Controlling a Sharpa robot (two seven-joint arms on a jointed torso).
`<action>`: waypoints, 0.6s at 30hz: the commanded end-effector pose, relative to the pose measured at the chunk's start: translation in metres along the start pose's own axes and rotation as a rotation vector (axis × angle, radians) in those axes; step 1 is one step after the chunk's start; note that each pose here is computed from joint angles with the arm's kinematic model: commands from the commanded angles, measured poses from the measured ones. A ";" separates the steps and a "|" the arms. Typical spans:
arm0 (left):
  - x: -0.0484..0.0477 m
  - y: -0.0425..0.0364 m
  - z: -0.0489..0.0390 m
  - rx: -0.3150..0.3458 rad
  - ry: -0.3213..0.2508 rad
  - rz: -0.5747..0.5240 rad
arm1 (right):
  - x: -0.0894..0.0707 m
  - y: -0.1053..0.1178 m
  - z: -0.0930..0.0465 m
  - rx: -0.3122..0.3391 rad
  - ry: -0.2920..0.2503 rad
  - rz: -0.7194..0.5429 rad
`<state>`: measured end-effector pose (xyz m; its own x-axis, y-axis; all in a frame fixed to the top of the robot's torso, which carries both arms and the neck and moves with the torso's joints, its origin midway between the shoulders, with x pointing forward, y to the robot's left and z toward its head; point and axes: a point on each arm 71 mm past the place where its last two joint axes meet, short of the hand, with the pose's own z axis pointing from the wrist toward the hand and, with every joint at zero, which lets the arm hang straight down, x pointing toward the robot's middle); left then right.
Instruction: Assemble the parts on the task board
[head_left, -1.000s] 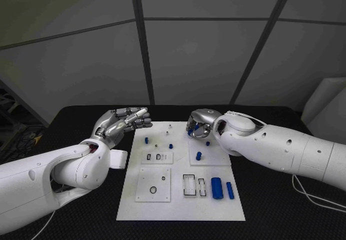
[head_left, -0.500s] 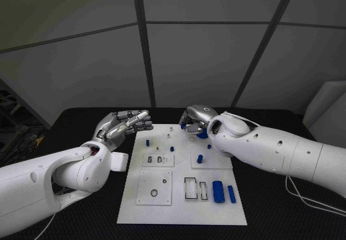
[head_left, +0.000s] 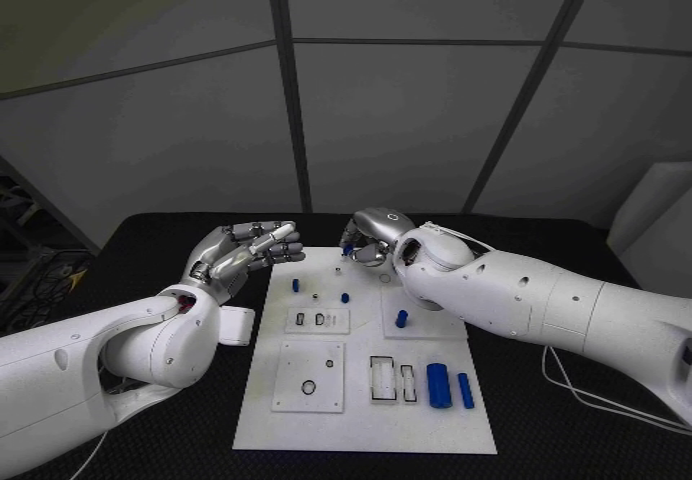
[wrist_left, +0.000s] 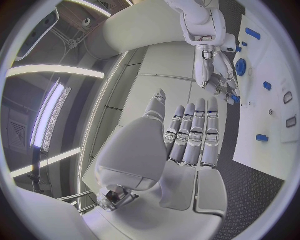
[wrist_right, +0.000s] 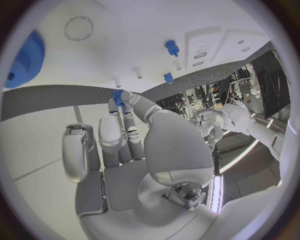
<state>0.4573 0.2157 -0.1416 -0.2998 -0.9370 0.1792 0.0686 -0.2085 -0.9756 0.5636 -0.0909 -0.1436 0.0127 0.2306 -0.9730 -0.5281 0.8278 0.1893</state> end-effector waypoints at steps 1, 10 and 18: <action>0.0027 -0.0023 0.0012 0.011 0.019 -0.002 | -0.001 0.002 0.002 -0.022 0.004 0.003; 0.0026 -0.0045 0.0024 0.016 0.019 0.000 | 0.001 0.003 0.005 -0.017 0.022 0.000; 0.0026 -0.0058 0.0028 0.019 0.020 0.001 | 0.001 0.000 0.006 0.012 0.018 -0.024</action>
<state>0.4591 0.2151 -0.1371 -0.3031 -0.9365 0.1765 0.0774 -0.2088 -0.9749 0.5679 -0.0871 -0.1457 0.0007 0.2171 -0.9762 -0.5261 0.8302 0.1842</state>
